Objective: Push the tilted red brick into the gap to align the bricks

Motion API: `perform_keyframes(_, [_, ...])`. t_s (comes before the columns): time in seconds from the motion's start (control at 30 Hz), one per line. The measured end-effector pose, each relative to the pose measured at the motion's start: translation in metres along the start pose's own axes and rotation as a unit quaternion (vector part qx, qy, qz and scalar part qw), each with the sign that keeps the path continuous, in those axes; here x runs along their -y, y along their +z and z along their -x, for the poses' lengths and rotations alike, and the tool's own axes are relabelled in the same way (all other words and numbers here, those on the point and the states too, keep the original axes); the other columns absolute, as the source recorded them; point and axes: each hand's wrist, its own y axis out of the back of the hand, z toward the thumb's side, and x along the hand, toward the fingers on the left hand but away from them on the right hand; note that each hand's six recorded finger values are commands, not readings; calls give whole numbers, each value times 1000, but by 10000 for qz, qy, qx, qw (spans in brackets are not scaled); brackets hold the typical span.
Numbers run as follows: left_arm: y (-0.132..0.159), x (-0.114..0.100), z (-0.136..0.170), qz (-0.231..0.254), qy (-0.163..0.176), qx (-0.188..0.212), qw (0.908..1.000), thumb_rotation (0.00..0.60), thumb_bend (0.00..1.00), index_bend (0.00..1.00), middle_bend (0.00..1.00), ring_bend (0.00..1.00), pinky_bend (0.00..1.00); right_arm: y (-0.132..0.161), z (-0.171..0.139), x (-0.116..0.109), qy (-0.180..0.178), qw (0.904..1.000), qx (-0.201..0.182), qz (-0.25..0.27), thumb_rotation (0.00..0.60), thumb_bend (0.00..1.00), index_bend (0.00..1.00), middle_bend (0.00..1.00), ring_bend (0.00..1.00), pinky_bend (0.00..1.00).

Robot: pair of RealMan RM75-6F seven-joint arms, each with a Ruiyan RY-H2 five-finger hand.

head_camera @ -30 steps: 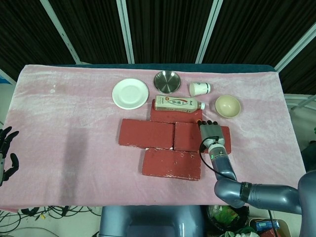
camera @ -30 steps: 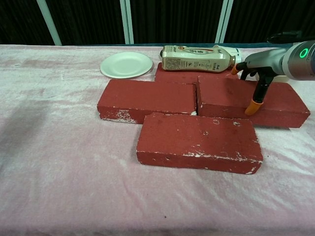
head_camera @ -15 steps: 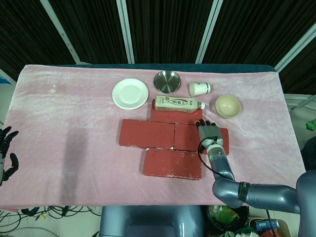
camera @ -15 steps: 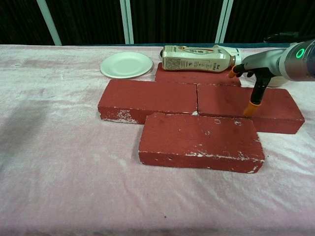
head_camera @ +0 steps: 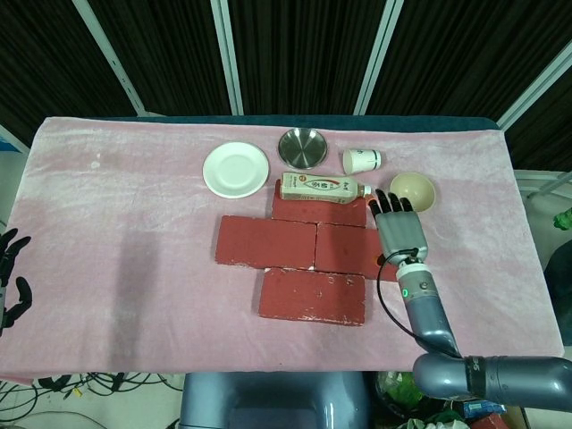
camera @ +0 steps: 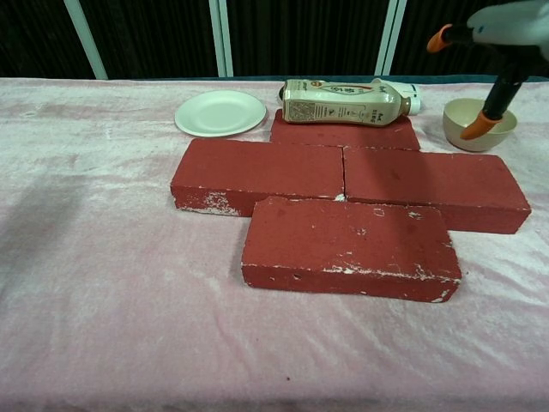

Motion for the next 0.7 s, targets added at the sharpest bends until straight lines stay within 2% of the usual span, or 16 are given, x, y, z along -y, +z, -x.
perform_keyframes(0.13, [1,0,1,-19,-5,4,10000,600,734,141,42,0,0,-21,-29,-8,-575,9980,-50,-262,600,0,0,0,13,93])
perform_keyframes(0.3, [1,0,2,-24,-12,20,10000,600,735,142,43,0,0,-50,-77,-3,-1124,9931,-89,-307,600,0,0,0,13,93])
perform_keyframes(0.5, [2,-1,3,-9,21,64,10000,600,735,142,43,0,0,-93,-128,18,-1334,9910,80,-106,600,0,0,0,8,93])
perform_keyframes(0.7, [1,-3,6,10,95,79,9999,600,735,144,42,0,0,-129,-149,26,-1499,9883,253,-112,600,0,0,0,8,93])
